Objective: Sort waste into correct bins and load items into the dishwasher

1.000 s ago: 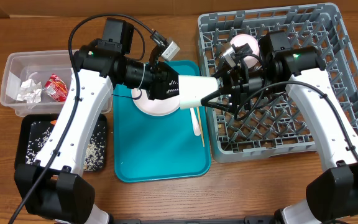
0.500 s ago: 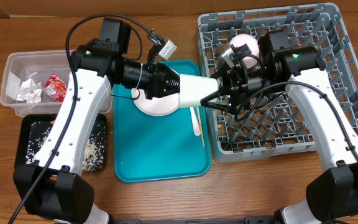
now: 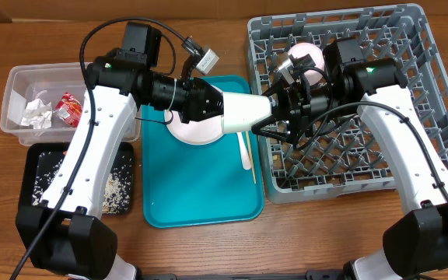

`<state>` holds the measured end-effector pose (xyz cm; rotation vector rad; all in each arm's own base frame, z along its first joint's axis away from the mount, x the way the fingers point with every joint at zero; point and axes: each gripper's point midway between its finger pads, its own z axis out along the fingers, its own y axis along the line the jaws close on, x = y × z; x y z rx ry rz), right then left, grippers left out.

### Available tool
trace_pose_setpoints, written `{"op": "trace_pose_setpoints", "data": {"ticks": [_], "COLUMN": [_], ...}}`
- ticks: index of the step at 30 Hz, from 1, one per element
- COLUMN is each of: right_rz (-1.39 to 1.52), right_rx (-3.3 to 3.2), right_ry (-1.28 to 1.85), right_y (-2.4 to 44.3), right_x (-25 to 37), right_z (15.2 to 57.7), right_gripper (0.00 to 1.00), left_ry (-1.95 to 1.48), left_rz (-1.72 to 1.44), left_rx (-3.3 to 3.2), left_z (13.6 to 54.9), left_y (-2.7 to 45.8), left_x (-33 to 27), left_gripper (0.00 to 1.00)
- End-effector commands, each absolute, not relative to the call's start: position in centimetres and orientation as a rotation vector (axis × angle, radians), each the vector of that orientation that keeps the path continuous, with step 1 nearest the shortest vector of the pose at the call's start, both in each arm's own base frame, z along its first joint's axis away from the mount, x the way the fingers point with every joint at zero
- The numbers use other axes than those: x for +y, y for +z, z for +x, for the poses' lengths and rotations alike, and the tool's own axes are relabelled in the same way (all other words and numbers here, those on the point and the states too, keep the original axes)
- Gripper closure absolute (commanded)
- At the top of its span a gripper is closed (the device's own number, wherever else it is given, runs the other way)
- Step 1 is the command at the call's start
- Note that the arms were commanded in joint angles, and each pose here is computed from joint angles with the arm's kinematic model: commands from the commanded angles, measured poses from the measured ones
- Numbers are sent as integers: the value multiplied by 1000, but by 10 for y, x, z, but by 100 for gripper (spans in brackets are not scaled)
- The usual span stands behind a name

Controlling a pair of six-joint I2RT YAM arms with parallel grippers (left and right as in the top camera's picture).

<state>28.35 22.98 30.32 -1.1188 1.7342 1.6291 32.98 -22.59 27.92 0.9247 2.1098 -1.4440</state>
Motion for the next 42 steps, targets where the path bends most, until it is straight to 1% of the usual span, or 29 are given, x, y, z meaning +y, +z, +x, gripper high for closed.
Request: {"op": "trace_pose_setpoints", "data": {"ticks": [1,11,15,23,31,36,42], "right_rz": [-1103,-1104,-1110,-1126,-1131,-1135,-1206], "right_rx": [1587,1536,1534,1556,1550,1561,1561], "right_ry": [1707,1720,1710,1679,1674,1670,1655], "right_y": [333,339,338,334,334,332,326], "right_x": [232,232,232,232,233,233,247], "right_z": [274,275,275,277,278,277,269], "right_gripper": [16,16,13,13,14,17,17], "left_ry": [-1272,-1286,-1287,-1289,-1289,-1295,-1294], "left_rz": [870,905,911,915,915,917,919], "left_rx": [2233,2231,2229,2228,2228,2218,2216], "left_z": [348,342,341,340,340,340,340], "left_y": [257,257,257,257,257,258,258], "left_x": [-207,-217,-218,-219,-219,-220,-220], "left_gripper": [91,90,90,89,89,89,89]}}
